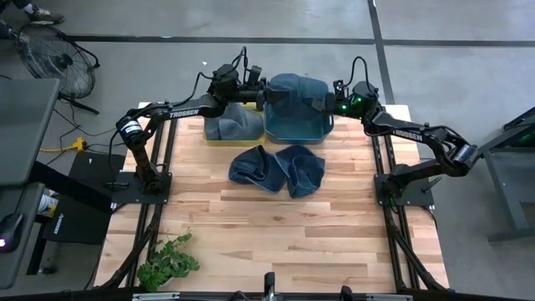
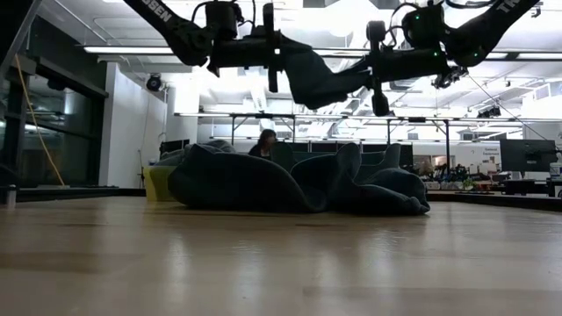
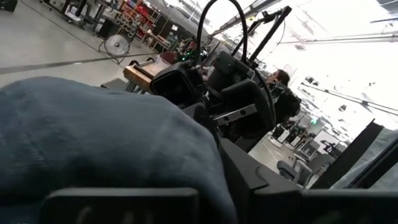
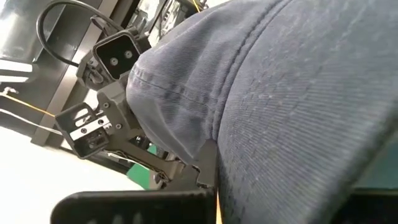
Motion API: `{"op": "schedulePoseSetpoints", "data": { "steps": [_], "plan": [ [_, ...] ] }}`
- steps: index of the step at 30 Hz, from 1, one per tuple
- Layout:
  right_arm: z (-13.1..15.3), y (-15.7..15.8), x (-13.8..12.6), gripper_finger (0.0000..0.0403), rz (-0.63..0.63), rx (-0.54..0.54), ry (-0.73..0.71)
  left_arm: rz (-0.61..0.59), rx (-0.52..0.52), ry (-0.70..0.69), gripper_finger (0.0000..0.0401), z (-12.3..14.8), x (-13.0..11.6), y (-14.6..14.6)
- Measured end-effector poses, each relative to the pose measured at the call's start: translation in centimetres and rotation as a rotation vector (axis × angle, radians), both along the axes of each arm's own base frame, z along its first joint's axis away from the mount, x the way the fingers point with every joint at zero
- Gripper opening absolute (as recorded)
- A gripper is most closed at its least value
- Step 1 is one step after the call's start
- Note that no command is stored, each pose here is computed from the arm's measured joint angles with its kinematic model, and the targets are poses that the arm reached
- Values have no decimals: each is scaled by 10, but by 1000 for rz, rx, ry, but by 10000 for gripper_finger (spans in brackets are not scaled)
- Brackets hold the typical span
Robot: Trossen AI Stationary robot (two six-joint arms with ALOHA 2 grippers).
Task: Pick & Place hat
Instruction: Put the bottom left blue cap into the blue bin
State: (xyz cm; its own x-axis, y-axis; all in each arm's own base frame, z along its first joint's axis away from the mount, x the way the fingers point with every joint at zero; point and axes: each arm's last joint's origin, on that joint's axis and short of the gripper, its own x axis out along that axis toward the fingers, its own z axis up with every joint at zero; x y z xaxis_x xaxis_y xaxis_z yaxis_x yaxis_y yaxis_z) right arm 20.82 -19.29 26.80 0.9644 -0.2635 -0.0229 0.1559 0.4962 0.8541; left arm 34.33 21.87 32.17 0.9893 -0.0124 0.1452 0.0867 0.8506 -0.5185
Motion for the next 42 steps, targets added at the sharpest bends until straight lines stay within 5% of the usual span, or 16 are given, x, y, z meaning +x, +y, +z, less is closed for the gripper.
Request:
{"op": "schedulePoseSetpoints", "data": {
  "steps": [12,17,30,42],
  "plan": [
    [-2,-5,-5,3,-2,-8,24,-15,6,2,228,0,-2,3],
    [-5,-10,-11,2,-2,1,49,-82,-37,17,282,0,-13,15],
    [-7,-22,-27,1,-15,9,62,-181,-117,55,294,-1,-45,48],
    [-15,-23,-30,1,-7,39,125,-127,-152,54,294,-1,-67,70]
  ]
}}
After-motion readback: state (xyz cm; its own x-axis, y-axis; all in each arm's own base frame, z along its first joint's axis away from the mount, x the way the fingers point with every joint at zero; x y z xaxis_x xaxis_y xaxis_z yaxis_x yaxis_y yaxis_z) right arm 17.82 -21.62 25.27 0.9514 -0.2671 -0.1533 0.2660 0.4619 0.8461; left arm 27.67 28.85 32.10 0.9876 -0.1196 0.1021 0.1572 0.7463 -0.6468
